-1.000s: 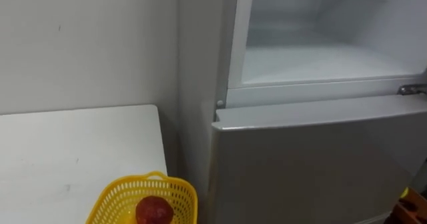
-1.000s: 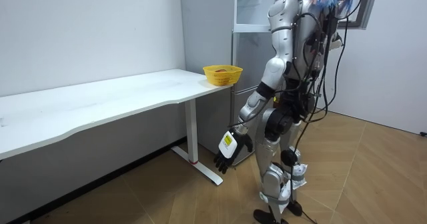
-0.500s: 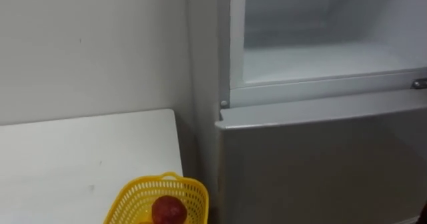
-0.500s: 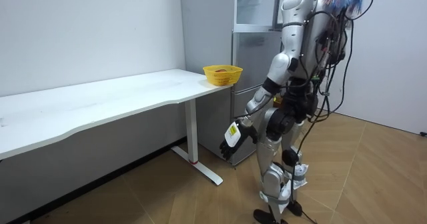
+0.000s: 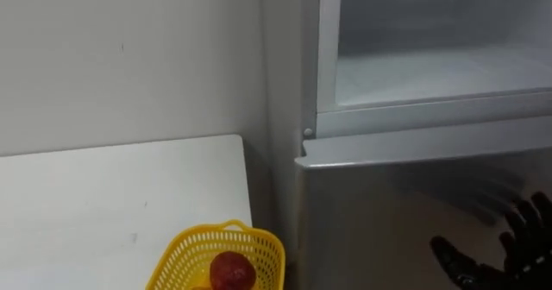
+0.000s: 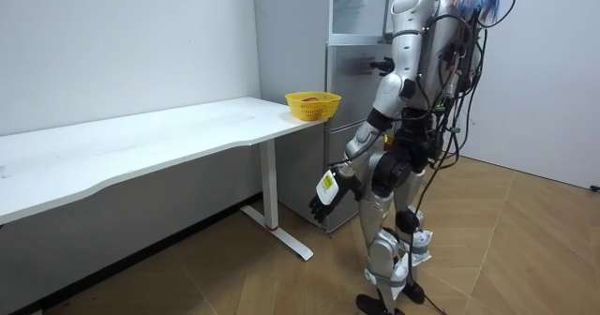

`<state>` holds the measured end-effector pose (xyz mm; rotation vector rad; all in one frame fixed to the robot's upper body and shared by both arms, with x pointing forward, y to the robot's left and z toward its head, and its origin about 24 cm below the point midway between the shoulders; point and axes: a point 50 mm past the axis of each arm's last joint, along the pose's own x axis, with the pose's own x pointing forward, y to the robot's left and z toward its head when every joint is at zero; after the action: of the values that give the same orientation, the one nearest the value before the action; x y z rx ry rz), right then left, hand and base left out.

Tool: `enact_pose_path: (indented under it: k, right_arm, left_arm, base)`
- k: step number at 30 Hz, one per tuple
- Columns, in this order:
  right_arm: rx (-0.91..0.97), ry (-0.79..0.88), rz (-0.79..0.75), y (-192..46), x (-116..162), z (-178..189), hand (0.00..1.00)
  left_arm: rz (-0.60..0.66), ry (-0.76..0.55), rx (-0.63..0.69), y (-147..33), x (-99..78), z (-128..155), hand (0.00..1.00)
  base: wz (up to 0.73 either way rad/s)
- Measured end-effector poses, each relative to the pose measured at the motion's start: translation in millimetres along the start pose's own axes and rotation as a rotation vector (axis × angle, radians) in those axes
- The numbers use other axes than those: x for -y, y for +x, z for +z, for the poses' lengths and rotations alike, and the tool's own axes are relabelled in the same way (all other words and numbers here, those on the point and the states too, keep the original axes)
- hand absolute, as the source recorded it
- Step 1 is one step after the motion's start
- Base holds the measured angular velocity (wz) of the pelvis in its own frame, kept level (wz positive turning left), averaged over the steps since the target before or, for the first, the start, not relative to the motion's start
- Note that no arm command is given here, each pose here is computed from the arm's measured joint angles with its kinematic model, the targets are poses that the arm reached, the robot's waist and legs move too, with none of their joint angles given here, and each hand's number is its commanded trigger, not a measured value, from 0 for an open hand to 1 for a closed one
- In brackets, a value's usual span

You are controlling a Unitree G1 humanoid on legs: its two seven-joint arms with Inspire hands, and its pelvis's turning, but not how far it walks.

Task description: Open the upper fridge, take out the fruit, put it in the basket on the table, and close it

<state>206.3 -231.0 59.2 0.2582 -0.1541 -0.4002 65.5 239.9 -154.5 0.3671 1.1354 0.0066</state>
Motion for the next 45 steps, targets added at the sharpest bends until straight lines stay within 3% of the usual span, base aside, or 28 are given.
enact_pose_path:
  k: [3, 8, 12, 18, 25, 30, 35, 45]
  right_arm:
    - [-0.100, -0.015, -0.016, -3.3, 9.8, -23.1, 0.00]
    - [-0.307, 0.015, -0.177, -22.1, 41.1, -61.1, 0.00]
    - [-0.339, 0.061, -0.318, -27.2, 57.4, -63.3, 0.00]
    - [-0.247, 0.085, -0.612, -22.0, 88.7, -42.3, 0.00]
    - [0.123, -0.026, -0.872, -4.1, 100.7, 26.8, 0.00]
    - [0.448, -0.091, -0.836, 16.5, 77.8, 79.7, 0.00]
    - [0.727, -0.210, -0.736, 11.8, 48.1, 114.6, 0.00]
    - [0.672, -0.216, -0.600, 14.4, 29.7, 101.5, 0.00]
  left_arm:
    - [0.011, -0.009, 0.009, 1.0, -1.3, 3.5, 0.00]
    - [0.004, -0.015, 0.035, 2.8, 2.2, 11.2, 0.00]
    - [0.000, -0.016, 0.024, 1.4, 3.2, 6.7, 0.00]
    - [0.000, -0.019, 0.011, -0.5, 3.8, 0.9, 0.00]
    - [0.021, -0.050, -0.016, -3.4, -0.7, -9.3, 0.00]
    - [0.038, -0.066, -0.028, -2.6, -6.1, -10.4, 0.00]
    - [0.045, -0.071, -0.048, -2.0, -8.3, -13.8, 0.00]
    - [0.055, -0.081, -0.061, -2.9, -7.3, -18.0, 0.00]
  base:
    - [0.00]
    - [0.01]
    - [0.00]
    - [0.00]
    - [0.02]
    - [0.00]
    - [0.00]
    - [0.00]
